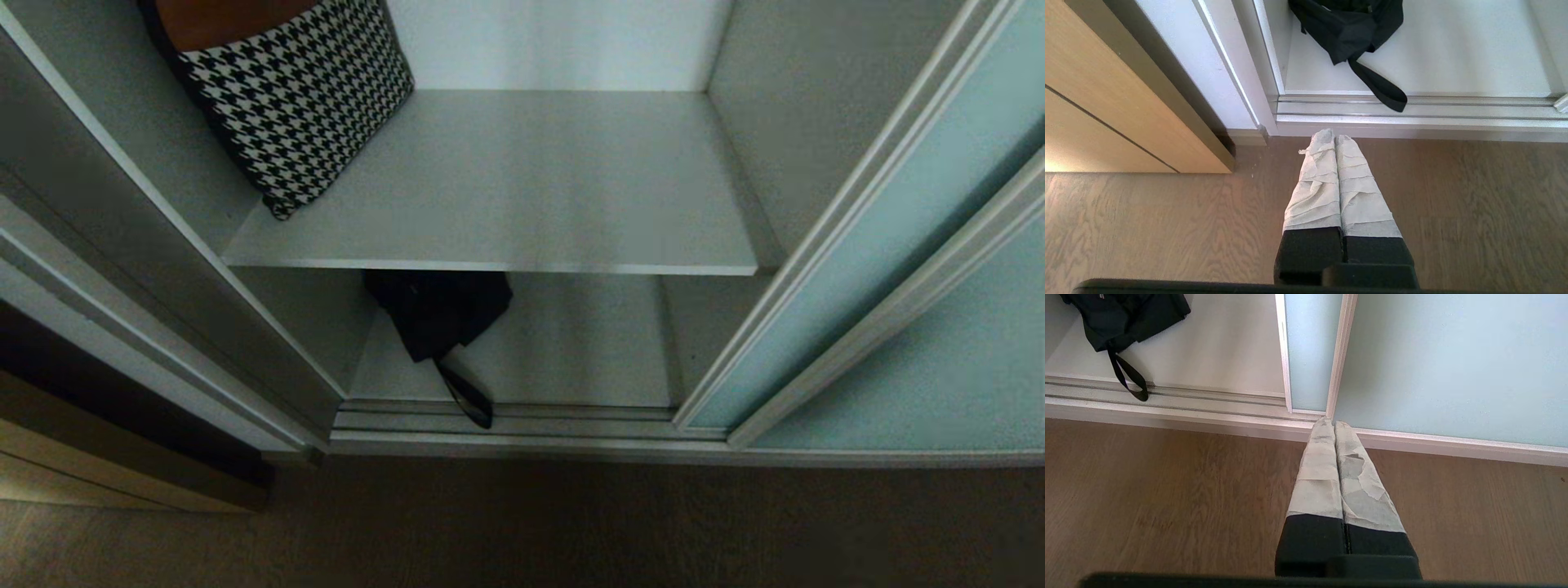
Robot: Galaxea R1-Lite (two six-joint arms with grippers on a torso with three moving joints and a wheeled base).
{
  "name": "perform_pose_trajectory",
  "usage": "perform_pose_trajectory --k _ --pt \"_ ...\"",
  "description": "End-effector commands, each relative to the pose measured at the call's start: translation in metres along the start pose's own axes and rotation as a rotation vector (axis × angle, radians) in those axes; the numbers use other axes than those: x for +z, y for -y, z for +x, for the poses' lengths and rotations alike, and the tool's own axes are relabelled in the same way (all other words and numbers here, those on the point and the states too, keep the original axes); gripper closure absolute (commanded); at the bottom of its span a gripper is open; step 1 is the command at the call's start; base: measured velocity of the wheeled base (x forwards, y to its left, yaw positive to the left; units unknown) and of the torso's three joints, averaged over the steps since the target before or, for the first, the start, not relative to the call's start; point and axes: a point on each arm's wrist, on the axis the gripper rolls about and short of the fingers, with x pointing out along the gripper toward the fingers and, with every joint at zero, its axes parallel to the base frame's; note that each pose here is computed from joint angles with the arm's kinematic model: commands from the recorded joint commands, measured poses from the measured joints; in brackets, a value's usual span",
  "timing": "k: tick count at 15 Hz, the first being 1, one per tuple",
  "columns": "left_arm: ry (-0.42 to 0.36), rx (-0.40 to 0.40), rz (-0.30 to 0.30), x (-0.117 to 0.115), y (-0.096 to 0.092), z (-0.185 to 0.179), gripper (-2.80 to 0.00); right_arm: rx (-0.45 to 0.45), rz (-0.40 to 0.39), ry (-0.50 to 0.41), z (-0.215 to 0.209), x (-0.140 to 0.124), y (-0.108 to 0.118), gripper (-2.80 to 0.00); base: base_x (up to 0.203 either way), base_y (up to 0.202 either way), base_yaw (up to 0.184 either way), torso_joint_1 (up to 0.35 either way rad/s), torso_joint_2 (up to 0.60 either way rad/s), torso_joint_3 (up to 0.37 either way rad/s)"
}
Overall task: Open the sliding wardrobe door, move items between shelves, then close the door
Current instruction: Close the door
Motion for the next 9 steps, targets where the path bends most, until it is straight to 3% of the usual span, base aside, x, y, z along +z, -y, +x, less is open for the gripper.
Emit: perform_pose_trajectory --k 1,9 --pt "-0.002 0.002 -0.008 -0.0003 0.0 0.0003 0.0 0.001 0.0 0.005 -0.0003 -0.0001 0.0 0.0 0.0 0.0 0.0 0.003 0.01 0.094" --pt "-0.002 0.003 -0.011 -0.0003 0.0 0.0003 0.0 0.001 0.0 0.005 -0.0003 -0.0001 0.0 0.0 0.0 0.0 0.0 -0.001 0.0 0.011"
